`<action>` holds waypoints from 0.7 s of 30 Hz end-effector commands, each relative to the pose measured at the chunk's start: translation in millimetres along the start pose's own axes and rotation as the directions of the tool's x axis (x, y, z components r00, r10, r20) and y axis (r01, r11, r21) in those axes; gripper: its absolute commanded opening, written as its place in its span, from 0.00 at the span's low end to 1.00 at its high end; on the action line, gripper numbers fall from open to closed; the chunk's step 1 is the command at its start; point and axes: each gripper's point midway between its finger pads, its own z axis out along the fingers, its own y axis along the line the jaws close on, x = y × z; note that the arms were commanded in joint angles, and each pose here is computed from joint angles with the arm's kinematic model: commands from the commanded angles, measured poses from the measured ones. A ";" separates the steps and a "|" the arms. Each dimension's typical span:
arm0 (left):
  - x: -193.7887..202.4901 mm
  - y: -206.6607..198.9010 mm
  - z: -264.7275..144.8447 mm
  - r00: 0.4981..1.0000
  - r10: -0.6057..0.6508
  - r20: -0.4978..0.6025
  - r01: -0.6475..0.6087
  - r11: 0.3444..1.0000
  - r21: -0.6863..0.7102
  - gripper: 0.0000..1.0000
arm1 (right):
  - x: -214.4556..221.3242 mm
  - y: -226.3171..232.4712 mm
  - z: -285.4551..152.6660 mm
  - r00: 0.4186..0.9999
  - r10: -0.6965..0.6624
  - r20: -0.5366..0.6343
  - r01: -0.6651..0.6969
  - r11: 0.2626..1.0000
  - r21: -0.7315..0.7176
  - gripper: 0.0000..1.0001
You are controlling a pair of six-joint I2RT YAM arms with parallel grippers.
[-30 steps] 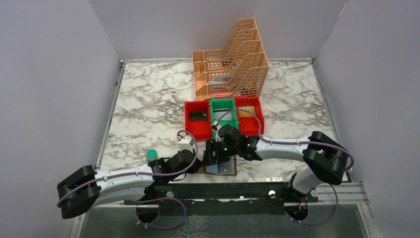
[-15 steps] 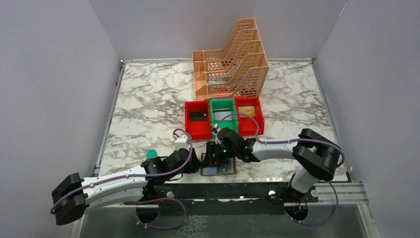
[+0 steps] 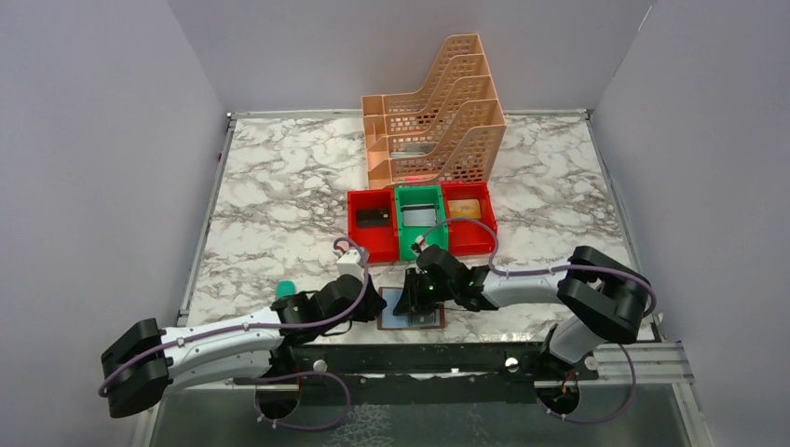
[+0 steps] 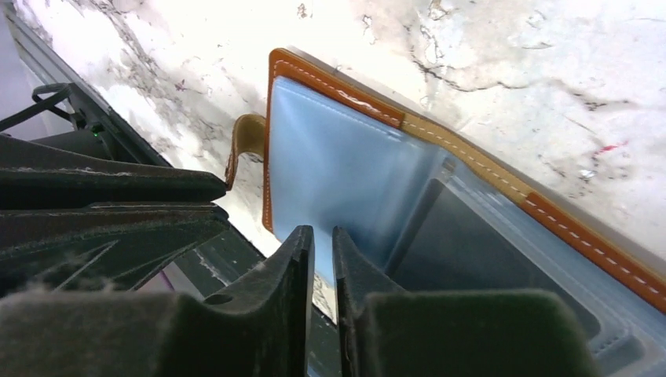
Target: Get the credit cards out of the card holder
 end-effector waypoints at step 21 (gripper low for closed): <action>30.7 28.1 40.3 0.996 0.020 -0.081 -0.032 0.989 -0.146 0.00 | -26.1 -1.6 -31.2 0.991 -0.081 0.105 0.068 0.990 0.122 0.21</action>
